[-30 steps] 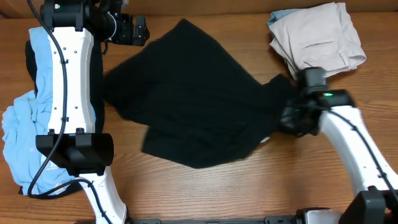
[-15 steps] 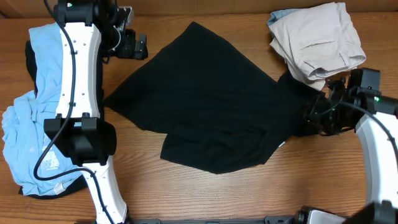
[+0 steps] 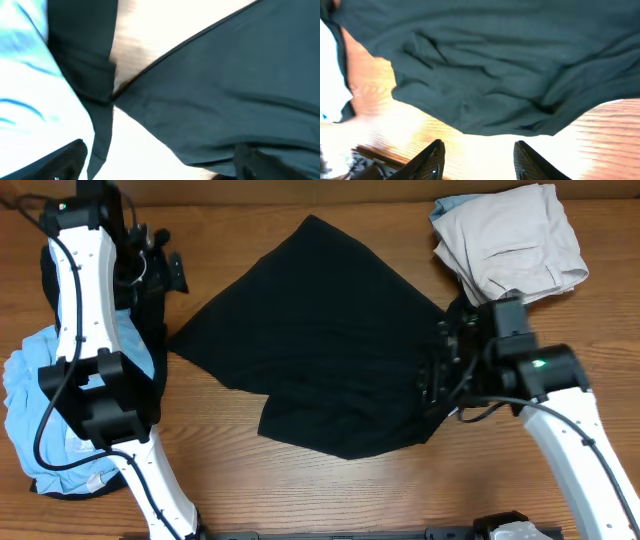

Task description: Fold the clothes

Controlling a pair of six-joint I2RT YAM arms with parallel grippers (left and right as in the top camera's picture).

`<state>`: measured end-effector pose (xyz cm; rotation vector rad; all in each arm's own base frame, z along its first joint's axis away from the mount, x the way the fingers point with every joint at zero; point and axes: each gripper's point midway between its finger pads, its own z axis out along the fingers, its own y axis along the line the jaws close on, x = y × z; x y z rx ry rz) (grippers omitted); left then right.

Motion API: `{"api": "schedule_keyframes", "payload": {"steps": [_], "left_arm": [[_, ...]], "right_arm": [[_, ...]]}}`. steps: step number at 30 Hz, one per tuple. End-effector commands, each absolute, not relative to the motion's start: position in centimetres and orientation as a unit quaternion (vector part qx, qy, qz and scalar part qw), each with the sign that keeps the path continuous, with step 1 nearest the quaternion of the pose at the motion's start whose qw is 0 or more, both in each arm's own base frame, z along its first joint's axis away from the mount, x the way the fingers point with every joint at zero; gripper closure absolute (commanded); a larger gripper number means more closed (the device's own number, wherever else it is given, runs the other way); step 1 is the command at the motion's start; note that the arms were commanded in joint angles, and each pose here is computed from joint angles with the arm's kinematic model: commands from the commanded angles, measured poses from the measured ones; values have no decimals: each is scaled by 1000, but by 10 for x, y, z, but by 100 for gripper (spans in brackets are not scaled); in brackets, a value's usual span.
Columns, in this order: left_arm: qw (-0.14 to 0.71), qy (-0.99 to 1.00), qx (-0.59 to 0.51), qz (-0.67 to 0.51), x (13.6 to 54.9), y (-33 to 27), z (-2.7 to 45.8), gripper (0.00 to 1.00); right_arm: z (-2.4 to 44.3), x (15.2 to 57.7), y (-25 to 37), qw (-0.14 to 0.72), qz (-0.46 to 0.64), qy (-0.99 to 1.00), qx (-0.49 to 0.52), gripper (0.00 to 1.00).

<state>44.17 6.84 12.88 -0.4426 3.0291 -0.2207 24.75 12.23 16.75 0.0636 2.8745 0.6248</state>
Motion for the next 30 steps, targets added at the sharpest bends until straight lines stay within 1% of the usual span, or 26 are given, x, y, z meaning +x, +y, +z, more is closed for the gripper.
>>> {"api": "schedule_keyframes", "payload": {"steps": [1,3,7,10,15,17,20,22,25,26,28,29,30], "left_arm": [[-17,985,-150,-82,423,61,98,8],[-40,986,-137,-92,412,57,81,12],[-62,984,-134,-96,400,53,48,13],[-58,983,-142,-104,400,50,33,13],[-39,981,-165,-97,406,52,12,20],[-35,980,-176,-87,406,55,4,21],[-30,981,-177,-75,406,59,-4,27],[-29,982,-175,-65,405,60,-6,33],[-30,983,-171,-52,405,62,-7,48],[-31,984,-168,-48,404,61,-7,57],[-33,986,-159,-47,404,59,-7,81],[-35,986,-157,-44,403,58,-7,87],[-38,986,-156,-38,402,59,-7,96]], "right_arm": [[161,242,127,105,160,980,56,52],[158,236,135,104,145,982,60,52],[157,230,147,109,132,984,52,51],[157,229,148,108,133,984,50,51],[157,230,149,111,135,983,49,51],[158,231,149,113,136,983,49,51],[159,233,151,117,139,982,49,51],[157,234,152,116,139,982,53,51],[150,232,156,104,135,984,52,52],[147,231,159,97,133,985,49,52],[141,228,165,85,130,987,43,52],[138,227,168,79,128,988,45,52],[135,225,171,73,125,989,40,52]]}}
